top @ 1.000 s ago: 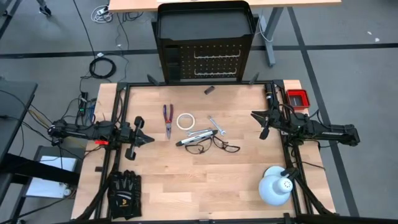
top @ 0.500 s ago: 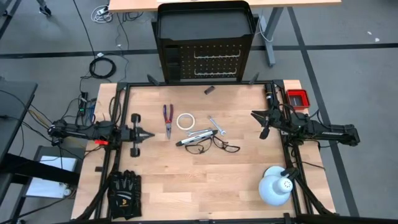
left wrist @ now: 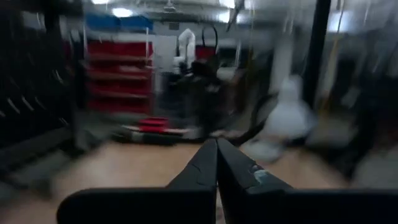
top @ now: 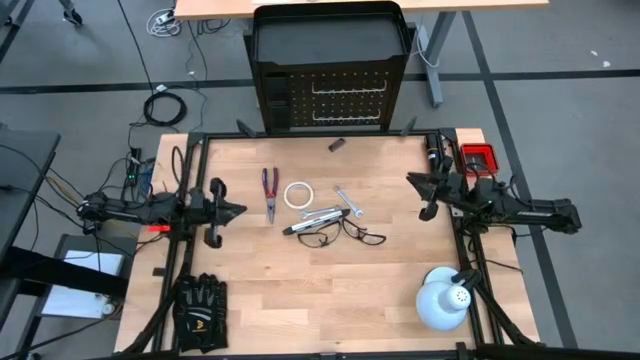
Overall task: Hang tools onto peg board
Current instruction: Put the right black safety glass on top of the peg board
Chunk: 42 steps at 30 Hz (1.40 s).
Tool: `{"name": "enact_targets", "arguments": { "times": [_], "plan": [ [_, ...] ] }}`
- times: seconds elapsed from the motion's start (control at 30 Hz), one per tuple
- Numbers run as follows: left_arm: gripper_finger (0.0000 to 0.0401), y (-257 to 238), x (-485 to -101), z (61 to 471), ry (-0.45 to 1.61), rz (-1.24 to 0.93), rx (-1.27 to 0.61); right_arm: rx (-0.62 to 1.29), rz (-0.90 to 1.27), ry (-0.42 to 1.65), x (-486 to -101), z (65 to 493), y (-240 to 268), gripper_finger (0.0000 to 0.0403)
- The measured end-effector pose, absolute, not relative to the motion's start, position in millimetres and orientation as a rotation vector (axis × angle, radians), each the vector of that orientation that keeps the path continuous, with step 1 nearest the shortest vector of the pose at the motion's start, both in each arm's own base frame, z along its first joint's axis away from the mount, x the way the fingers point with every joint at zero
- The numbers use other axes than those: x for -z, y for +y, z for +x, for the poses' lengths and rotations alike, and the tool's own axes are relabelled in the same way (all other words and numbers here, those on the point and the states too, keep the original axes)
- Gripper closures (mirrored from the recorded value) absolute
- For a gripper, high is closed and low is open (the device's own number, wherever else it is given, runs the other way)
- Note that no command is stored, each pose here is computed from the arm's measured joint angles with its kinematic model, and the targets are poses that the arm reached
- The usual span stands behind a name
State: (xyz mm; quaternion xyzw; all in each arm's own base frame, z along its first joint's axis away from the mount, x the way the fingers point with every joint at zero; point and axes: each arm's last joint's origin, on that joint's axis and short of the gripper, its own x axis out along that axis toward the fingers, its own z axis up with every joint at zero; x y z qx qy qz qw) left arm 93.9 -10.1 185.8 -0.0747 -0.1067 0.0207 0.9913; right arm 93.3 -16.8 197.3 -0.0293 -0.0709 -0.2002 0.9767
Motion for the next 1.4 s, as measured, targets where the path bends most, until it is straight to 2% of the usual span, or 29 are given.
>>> {"name": "enact_targets", "arguments": {
  "times": [0.13, 0.27, 0.67, 0.83, 1.07, 1.27, 1.4],
  "plan": [
    [0.0396, -10.1, -189.2, 93.2, -0.252, -0.357, -0.012, 0.273, -0.102, -0.076, -192.1, 100.9, -13.7, 0.0341],
    [0.0396, -10.0, -191.8, 92.4, -0.282, -0.446, 0.007, 0.234, -0.078, -0.008, -190.9, 107.8, -13.3, 0.0342],
    [0.0396, -9.4, -189.6, 93.0, -0.262, -0.449, -0.021, 0.136, 0.027, 0.304, -210.4, 142.2, -13.3, 0.0345],
    [0.0396, -6.0, -191.9, 92.2, -0.303, -0.406, -0.141, 0.089, 0.048, 0.445, -215.1, 161.0, -12.7, 0.0337],
    [0.0396, -6.2, -207.3, 97.6, -0.266, -0.363, -0.183, 0.070, 0.094, 0.646, -220.8, 174.0, -6.9, 0.0277],
    [0.0391, -8.0, -214.3, 118.3, -0.139, -0.301, -0.279, 0.048, 0.084, 0.717, -217.9, 182.8, 2.9, 0.0208],
    [0.0377, -11.2, -220.9, 135.8, -0.085, -0.251, -0.286, 0.032, 0.116, 0.723, -216.4, 187.0, 10.9, 0.0180]
  ]
}}
